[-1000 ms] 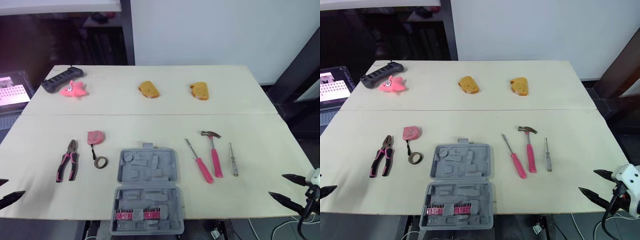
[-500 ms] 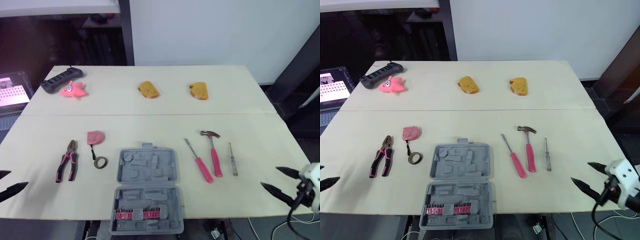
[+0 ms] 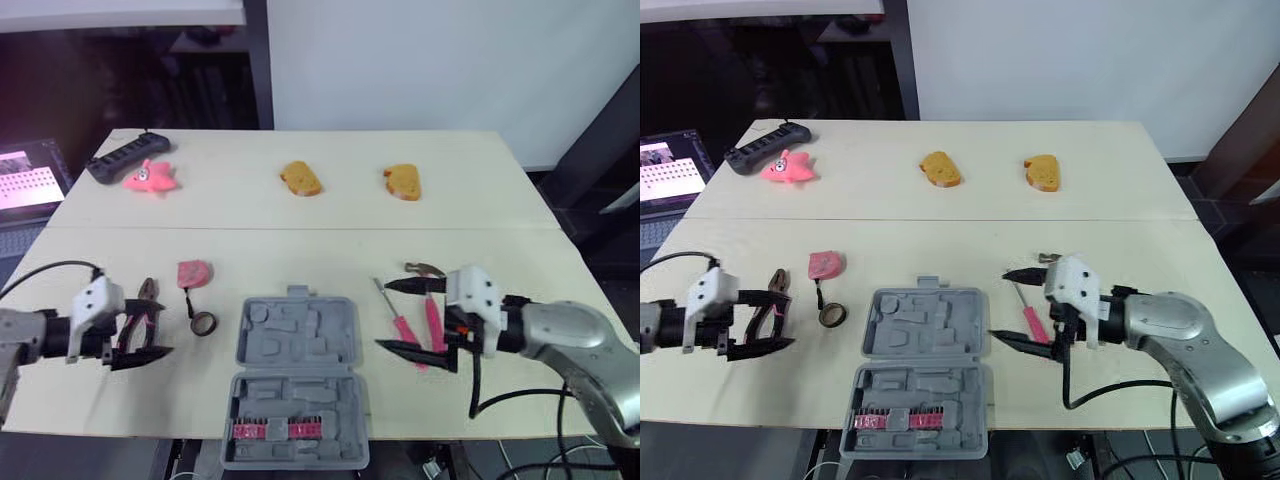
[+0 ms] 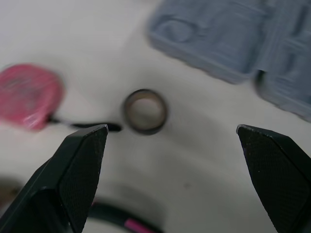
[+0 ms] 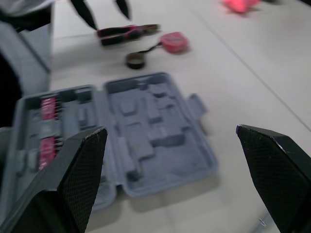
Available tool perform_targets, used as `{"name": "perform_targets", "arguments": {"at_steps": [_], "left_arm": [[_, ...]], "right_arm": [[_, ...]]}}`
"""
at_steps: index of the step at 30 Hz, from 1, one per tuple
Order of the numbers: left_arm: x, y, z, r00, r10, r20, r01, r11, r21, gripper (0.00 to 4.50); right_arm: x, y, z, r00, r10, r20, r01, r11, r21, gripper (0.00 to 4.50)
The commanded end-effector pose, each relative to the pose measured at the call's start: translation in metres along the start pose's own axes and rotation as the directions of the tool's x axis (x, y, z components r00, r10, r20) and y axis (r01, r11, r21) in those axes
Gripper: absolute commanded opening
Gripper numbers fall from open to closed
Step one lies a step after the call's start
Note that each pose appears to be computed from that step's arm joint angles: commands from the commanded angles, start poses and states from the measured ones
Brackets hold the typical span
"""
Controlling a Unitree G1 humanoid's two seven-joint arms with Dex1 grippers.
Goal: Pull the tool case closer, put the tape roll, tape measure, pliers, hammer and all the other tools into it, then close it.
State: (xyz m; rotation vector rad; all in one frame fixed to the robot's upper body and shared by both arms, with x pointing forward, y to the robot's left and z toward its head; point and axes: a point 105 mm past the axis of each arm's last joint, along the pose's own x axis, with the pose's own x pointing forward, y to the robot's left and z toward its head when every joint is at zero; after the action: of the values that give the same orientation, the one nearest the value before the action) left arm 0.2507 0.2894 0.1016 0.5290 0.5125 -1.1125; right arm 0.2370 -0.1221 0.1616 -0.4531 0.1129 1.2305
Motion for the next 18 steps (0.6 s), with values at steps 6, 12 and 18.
{"name": "perform_targets", "arguments": {"at_steps": [6,12,18], "left_arm": [[0.032,0.015,0.004,0.951,-0.223,-0.213,0.253,0.959,0.128,4.46],[0.04,0.024,0.002,0.938,-0.244,-0.247,0.283,0.95,0.134,4.46],[0.051,0.026,0.001,0.929,-0.268,-0.256,0.312,0.939,0.147,4.46]], "right_arm": [[0.049,0.001,0.024,0.995,0.102,0.008,-0.1,0.987,-0.125,4.5],[0.053,-0.006,0.022,0.999,0.04,-0.008,-0.041,0.991,-0.125,4.5],[0.053,-0.008,0.019,1.0,-0.005,-0.018,0.003,0.993,-0.114,4.5]]}}
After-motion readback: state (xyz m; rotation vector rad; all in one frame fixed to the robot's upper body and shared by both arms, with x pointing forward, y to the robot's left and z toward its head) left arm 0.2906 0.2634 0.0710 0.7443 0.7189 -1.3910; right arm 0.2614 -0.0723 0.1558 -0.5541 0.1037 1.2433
